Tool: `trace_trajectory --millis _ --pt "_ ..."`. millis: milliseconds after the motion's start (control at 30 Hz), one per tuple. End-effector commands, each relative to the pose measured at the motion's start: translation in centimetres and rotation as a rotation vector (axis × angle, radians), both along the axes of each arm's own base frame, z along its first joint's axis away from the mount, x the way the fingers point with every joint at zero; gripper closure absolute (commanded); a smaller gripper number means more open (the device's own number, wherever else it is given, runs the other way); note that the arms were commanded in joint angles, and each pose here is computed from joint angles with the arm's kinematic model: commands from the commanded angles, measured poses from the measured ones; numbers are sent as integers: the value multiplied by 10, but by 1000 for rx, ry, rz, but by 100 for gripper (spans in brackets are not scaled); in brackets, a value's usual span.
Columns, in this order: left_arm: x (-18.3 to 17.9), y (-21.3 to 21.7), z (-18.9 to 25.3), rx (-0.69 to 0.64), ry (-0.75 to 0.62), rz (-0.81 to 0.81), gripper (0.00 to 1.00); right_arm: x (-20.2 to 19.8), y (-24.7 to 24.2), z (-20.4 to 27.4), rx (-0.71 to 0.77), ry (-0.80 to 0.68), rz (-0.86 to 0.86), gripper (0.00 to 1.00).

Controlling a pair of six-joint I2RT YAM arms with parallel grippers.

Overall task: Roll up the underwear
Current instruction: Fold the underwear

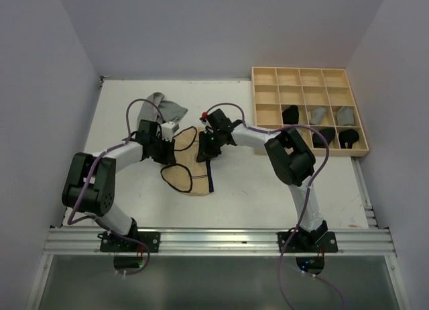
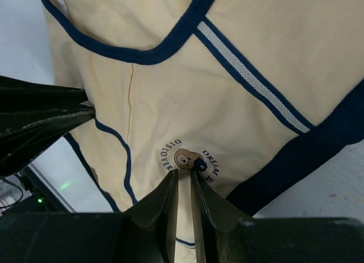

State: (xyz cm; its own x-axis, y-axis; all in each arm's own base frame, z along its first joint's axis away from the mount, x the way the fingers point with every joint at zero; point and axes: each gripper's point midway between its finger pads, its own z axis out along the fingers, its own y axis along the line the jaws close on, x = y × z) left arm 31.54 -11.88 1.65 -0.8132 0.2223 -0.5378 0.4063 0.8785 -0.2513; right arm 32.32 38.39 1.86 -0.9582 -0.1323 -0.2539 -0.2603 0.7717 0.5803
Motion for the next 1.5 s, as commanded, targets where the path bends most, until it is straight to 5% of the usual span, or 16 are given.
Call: trace_trajectory --millis 0,200,367,533,700,933,1100,1233,1467 --pt "-18 -20 10 -99 17 -99 77 -19 -21 8 -52 -9 79 80" --pt "5 -35 84 -144 -226 -246 51 -5 -9 94 115 -232 143 61" --pt "57 -44 123 -118 -366 -309 38 46 -27 133 156 -311 25 59" --pt "102 -61 121 -155 -352 -348 40 61 -39 115 167 -223 -69 69" --pt "88 -64 99 -198 -285 -387 43 51 -38 91 159 -148 -65 71" --pt "48 -12 69 -126 -216 -272 44 33 -31 66 129 -94 -45 72" --pt "68 48 70 -87 -243 -76 41 20 -5 39 80 -80 -7 73" --pt "75 57 75 -65 -268 -62 39 11 -2 -11 0 9 24 75" --pt "81 67 64 -20 -260 -44 38 -6 -27 -12 -112 25 106 75"
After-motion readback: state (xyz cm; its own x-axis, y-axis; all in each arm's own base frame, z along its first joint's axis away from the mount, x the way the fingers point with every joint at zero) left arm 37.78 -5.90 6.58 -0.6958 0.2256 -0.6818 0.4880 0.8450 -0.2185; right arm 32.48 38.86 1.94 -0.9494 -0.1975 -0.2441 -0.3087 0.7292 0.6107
